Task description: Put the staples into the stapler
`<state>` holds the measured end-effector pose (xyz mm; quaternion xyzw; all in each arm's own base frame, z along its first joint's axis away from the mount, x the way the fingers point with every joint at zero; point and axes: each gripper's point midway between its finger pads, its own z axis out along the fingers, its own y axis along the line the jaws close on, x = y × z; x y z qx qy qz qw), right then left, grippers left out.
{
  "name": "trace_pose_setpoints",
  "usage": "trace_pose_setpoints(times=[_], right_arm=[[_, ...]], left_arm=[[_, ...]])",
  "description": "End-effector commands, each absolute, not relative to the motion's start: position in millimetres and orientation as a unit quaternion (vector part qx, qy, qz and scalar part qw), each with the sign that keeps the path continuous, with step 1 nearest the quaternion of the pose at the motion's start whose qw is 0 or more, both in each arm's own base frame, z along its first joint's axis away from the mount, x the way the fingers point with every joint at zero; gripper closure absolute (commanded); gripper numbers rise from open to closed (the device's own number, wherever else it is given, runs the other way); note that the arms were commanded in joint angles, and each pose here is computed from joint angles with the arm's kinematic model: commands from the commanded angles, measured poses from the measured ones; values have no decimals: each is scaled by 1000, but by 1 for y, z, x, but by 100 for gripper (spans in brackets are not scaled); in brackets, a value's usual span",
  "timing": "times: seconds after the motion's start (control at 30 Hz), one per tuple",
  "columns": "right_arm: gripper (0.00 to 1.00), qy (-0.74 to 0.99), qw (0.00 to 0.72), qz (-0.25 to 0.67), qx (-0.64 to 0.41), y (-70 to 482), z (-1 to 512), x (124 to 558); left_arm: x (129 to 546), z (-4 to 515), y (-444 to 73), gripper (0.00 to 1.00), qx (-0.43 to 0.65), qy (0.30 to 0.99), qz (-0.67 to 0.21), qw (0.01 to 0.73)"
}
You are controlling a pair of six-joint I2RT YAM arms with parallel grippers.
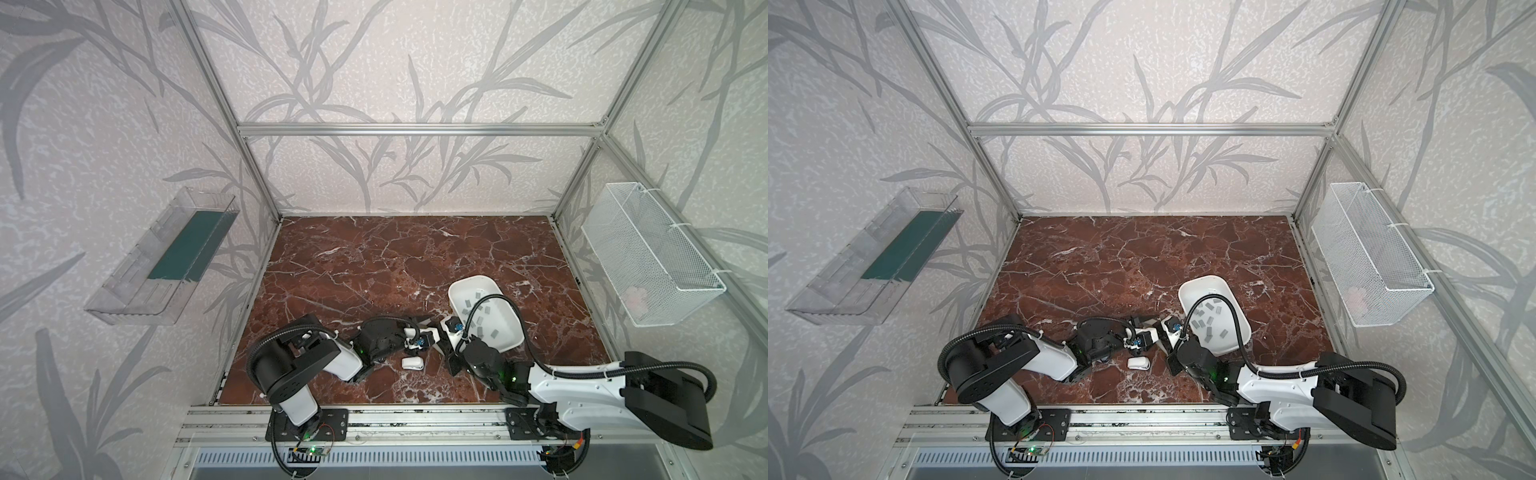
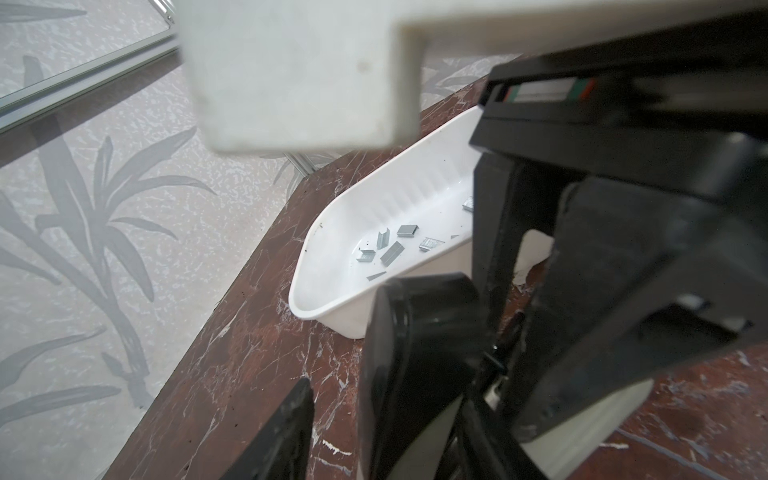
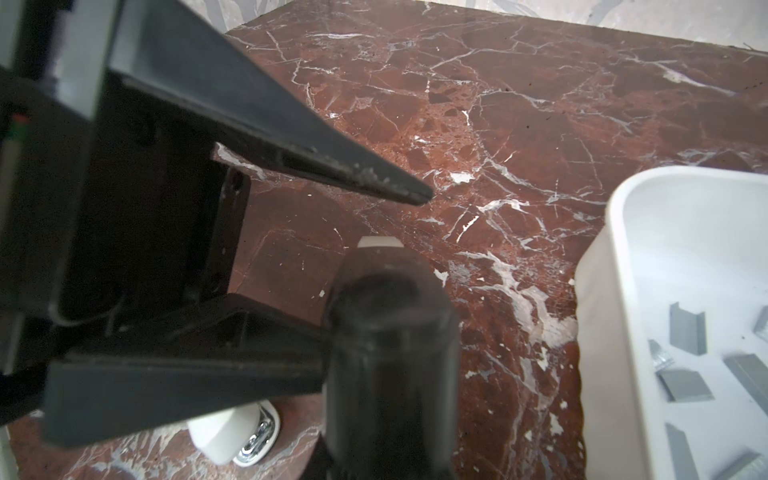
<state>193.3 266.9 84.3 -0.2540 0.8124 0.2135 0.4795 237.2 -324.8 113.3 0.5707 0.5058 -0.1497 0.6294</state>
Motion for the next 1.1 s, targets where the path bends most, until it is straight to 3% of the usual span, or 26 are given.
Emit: trace_pose_setpoints(times=[0.0, 0.13, 0.63, 1.07], right_arm=[[100, 802, 481, 240, -260, 279, 96, 185], [100, 804, 481, 238, -254, 273, 94, 184], [100, 813, 487, 219, -232, 261, 92, 188], [100, 820, 487, 211, -216, 253, 85, 190]], left_arm=[[284, 160, -312, 48, 500, 520, -108, 684], [303, 158, -298, 54, 499, 548, -120, 661], [367, 113, -257, 53, 471, 599, -63, 645], [415, 118, -231, 43, 442, 613, -37, 654]])
